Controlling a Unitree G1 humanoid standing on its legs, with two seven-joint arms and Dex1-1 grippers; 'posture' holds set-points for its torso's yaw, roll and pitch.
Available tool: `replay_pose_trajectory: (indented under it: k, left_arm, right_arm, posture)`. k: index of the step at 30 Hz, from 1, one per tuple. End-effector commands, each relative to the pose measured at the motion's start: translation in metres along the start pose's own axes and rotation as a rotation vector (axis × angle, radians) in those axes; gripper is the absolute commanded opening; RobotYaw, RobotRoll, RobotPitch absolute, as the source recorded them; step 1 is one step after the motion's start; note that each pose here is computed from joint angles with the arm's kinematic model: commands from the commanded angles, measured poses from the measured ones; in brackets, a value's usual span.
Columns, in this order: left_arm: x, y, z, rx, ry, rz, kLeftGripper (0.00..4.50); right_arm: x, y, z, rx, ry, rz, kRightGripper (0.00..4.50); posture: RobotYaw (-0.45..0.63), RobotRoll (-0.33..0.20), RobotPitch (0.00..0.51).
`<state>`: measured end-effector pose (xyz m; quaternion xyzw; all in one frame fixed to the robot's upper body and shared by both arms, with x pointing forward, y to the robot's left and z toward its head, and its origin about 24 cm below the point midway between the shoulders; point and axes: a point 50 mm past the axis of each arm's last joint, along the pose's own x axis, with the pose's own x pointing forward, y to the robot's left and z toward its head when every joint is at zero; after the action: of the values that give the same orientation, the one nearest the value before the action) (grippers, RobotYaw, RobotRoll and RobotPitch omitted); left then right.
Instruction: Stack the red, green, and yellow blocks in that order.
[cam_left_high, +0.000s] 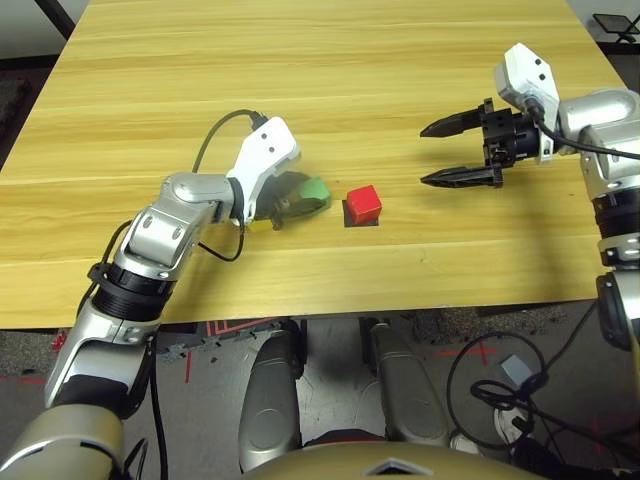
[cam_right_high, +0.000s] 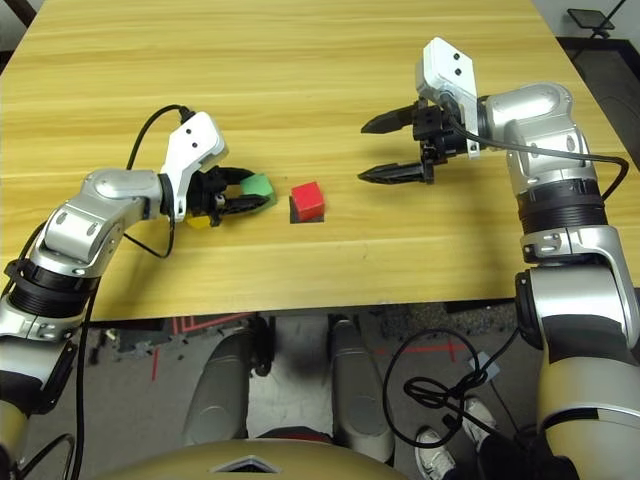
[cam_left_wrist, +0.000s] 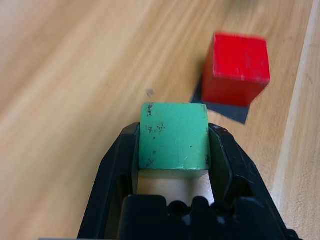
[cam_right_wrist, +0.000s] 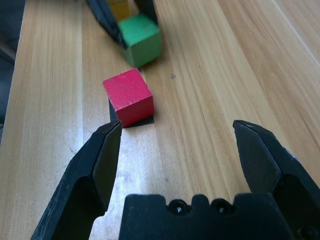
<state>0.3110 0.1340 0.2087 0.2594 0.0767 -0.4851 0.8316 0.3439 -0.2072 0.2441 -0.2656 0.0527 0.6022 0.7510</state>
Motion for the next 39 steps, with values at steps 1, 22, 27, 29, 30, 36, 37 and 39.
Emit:
replay_pose_trajectory:
  k: [1, 22, 27, 29, 30, 36, 37, 39]
  left_arm:
    - [-0.005, -0.005, 0.022, 0.04, 0.007, -0.051, 2.04]
    - [0.026, -0.035, 0.061, -0.077, -0.029, -0.166, 2.04]
    - [0.03, -0.035, 0.055, -0.074, -0.014, -0.173, 2.04]
    - [0.031, -0.034, 0.052, -0.079, -0.01, -0.175, 2.04]
    - [0.032, -0.034, 0.051, -0.08, -0.009, -0.176, 2.04]
    - [0.034, -0.033, 0.047, -0.085, -0.003, -0.181, 2.04]
    - [0.034, -0.034, 0.047, -0.086, -0.004, -0.183, 2.04]
    - [0.035, -0.034, 0.047, -0.086, -0.007, -0.189, 2.04]
  right_arm:
    - [-0.002, 0.002, -0.006, 0.018, -0.012, -0.015, 4.5]
    - [-0.002, 0.013, -0.016, 0.061, -0.026, -0.05, 4.5]
    - [-0.003, 0.015, -0.015, 0.066, -0.028, -0.057, 4.5]
    - [-0.003, 0.015, -0.016, 0.068, -0.028, -0.059, 4.5]
    - [-0.003, 0.015, -0.015, 0.069, -0.029, -0.06, 4.5]
    - [-0.003, 0.016, -0.015, 0.07, -0.03, -0.065, 4.5]
    - [-0.004, 0.016, -0.015, 0.07, -0.029, -0.066, 4.5]
    - [-0.004, 0.016, -0.014, 0.07, -0.029, -0.068, 4.5]
  posture:
    - [0.15, -0.001, 0.264]
    - [0.1, 0.022, 0.274]
    - [0.09, 0.022, 0.277]
    - [0.09, 0.021, 0.277]
    - [0.09, 0.021, 0.278]
    - [0.07, 0.019, 0.28]
    - [0.07, 0.018, 0.28]
    - [0.07, 0.017, 0.282]
